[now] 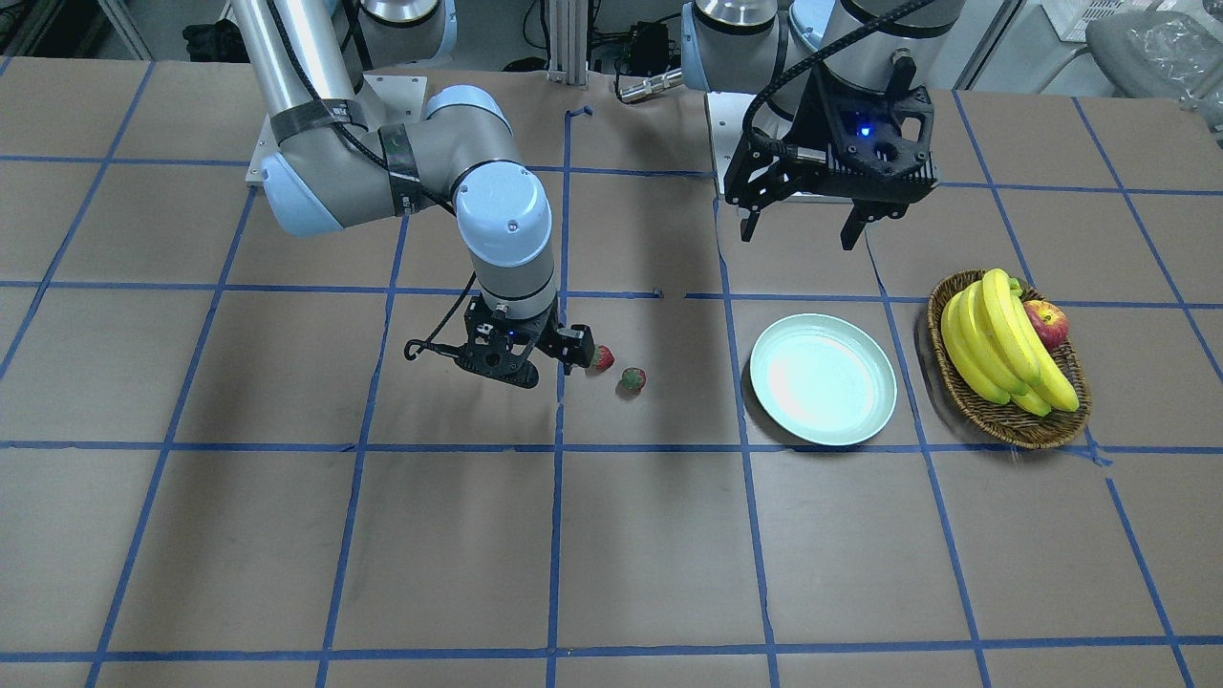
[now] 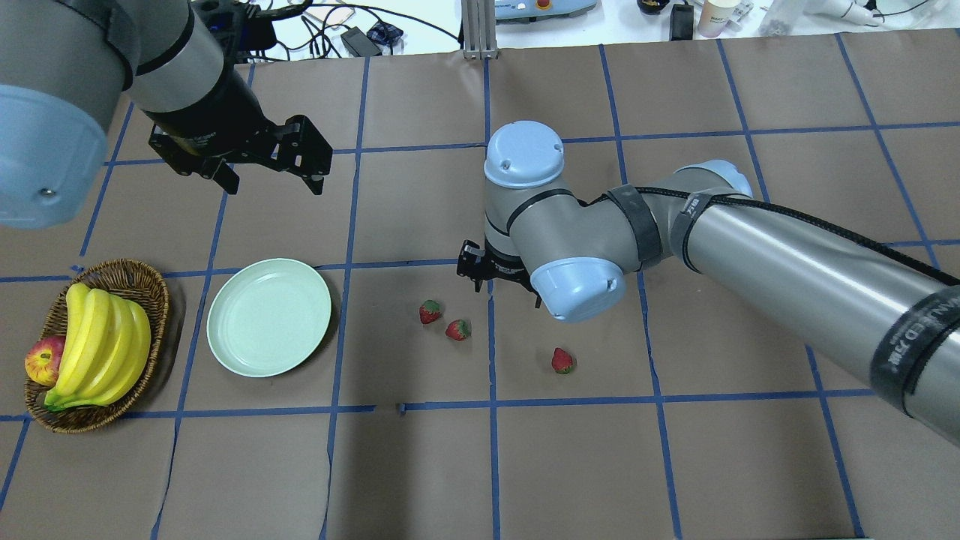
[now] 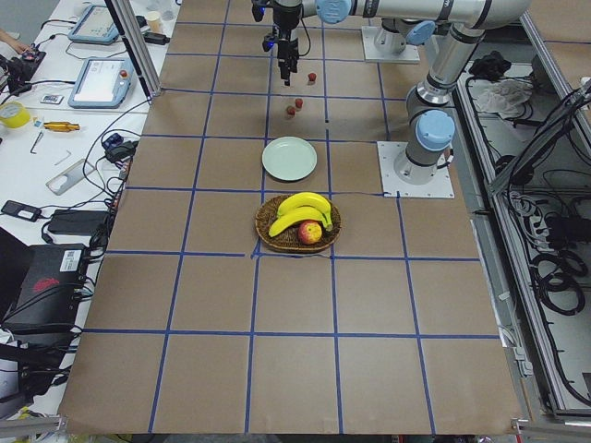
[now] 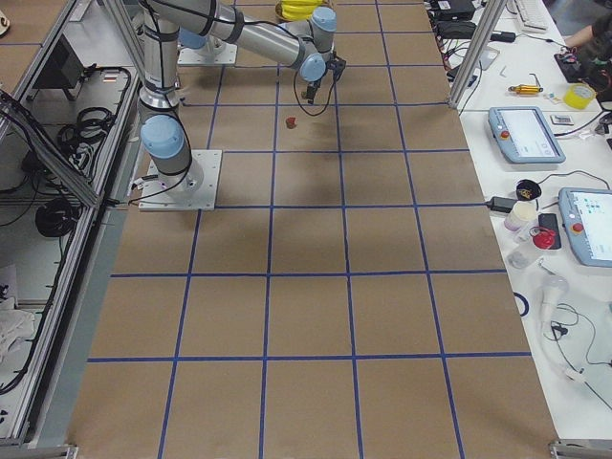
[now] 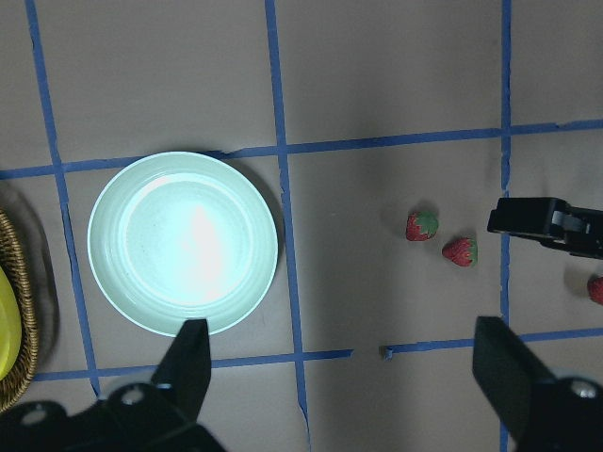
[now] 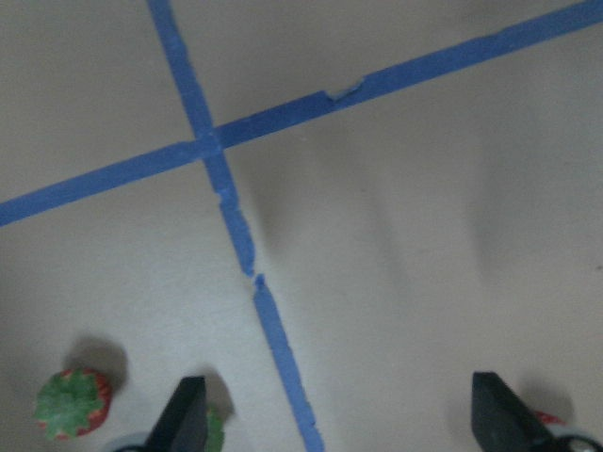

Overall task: Collect all strawberries into plate
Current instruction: 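Reach the right gripper to the last strawberry and grasp it, then release the last strawberry beside the other two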

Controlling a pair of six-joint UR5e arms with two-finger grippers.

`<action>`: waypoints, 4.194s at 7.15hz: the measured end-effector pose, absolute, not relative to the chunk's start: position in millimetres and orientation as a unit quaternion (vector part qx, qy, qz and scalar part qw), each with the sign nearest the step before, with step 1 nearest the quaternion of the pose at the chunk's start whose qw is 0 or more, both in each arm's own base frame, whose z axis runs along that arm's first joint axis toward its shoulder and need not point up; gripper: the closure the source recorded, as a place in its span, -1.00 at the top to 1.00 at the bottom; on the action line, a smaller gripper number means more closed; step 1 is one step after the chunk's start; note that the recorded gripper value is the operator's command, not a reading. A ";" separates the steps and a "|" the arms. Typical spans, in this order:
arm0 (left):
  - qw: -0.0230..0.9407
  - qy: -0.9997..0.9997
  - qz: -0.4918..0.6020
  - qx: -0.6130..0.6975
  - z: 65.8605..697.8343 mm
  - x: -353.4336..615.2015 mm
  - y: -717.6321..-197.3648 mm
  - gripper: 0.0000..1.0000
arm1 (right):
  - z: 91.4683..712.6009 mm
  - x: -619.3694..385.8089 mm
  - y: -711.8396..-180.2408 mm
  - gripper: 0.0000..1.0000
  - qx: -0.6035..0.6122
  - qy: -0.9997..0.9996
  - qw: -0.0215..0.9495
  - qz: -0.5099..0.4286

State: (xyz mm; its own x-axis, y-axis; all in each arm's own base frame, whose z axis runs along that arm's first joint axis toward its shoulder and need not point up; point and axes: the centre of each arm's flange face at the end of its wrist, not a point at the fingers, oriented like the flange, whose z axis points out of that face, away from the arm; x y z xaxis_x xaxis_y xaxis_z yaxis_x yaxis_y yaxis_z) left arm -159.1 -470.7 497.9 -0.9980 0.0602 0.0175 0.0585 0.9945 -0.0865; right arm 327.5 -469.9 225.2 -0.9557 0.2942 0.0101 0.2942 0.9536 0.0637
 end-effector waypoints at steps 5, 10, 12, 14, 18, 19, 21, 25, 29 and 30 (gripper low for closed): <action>0.011 -0.999 0.043 -0.030 497.8 -159.5 -470.6 1.00 | 181.8 294.5 -423.9 0.96 -0.043 -0.993 0.088 -0.060; 0.012 -0.999 0.043 -0.030 497.9 -159.6 -470.6 1.00 | 166.8 289.9 -407.9 -1.00 -0.032 -0.992 0.093 -0.081; 0.012 -0.999 0.043 -0.030 497.9 -159.5 -470.7 1.00 | 167.3 290.2 -408.5 -1.00 -0.032 -0.992 0.092 -0.079; 0.012 -0.999 0.043 -0.030 497.9 -159.5 -470.7 1.00 | 175.1 293.7 -415.9 -1.00 -0.035 -0.993 0.085 -0.068; 0.012 -0.999 0.043 -0.030 497.9 -159.5 -470.7 1.00 | 233.4 332.8 -472.1 -1.00 -0.118 -0.993 -0.016 -0.022; 0.012 -0.999 0.043 -0.030 497.9 -159.5 -470.7 1.00 | 230.8 343.0 -482.7 -1.00 -0.136 -0.990 -0.042 -0.018; 0.013 -0.999 0.043 -0.030 498.0 -159.6 -470.8 1.00 | 208.9 363.6 -491.5 -1.00 -0.161 -0.983 -0.085 -0.019; 0.010 -0.999 0.044 -0.030 498.0 -158.5 -471.0 1.00 | 190.7 384.3 -482.0 0.60 -0.169 -0.980 -0.096 -0.037; 0.009 -0.999 0.043 -0.030 497.9 -158.1 -471.0 1.00 | 216.8 380.0 -482.5 0.84 -0.167 -0.981 -0.098 -0.016; 0.009 -0.999 0.043 -0.030 497.9 -158.1 -470.9 1.00 | 233.7 371.1 -483.1 0.86 -0.157 -0.984 -0.089 0.005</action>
